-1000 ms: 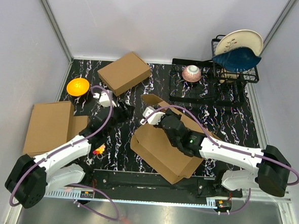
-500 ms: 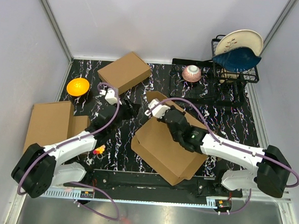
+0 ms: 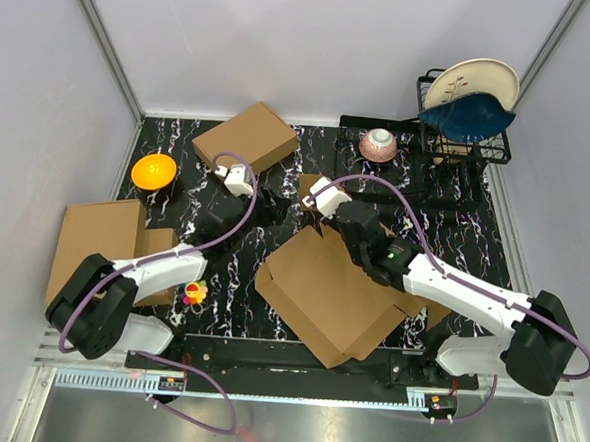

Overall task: Fold the paper box
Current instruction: Fold the paper box at the center of the board.

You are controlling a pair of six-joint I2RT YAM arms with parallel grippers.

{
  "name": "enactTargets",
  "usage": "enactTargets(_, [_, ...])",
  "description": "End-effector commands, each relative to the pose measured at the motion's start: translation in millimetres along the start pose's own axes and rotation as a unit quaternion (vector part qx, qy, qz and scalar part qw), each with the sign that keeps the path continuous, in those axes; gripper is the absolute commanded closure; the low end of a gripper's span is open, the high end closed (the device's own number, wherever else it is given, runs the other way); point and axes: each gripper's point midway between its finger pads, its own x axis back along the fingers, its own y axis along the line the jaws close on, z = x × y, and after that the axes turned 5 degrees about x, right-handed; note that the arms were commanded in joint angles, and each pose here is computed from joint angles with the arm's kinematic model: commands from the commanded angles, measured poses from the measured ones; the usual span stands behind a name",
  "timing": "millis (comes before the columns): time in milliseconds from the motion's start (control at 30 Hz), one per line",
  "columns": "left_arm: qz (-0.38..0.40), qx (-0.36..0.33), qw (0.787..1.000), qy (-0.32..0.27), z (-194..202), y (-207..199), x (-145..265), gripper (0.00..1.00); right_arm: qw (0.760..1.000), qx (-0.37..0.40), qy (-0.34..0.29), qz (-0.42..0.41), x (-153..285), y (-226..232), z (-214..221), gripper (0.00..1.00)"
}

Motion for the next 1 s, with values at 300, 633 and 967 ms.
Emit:
enactTargets(300, [0.107,-0.066,0.991,-0.052,-25,-43,-30,0.30,0.998,-0.036,0.028,-0.040,2,21,26,1.00])
enactTargets(633, [0.107,-0.116,0.985,-0.066,-19,-37,-61,0.30,0.998,-0.031,0.030,-0.043,0,23,26,1.00])
enactTargets(967, [0.090,-0.155,0.984,-0.022,3,-20,-102,0.30,0.998,-0.024,0.034,-0.043,-2,24,28,1.00])
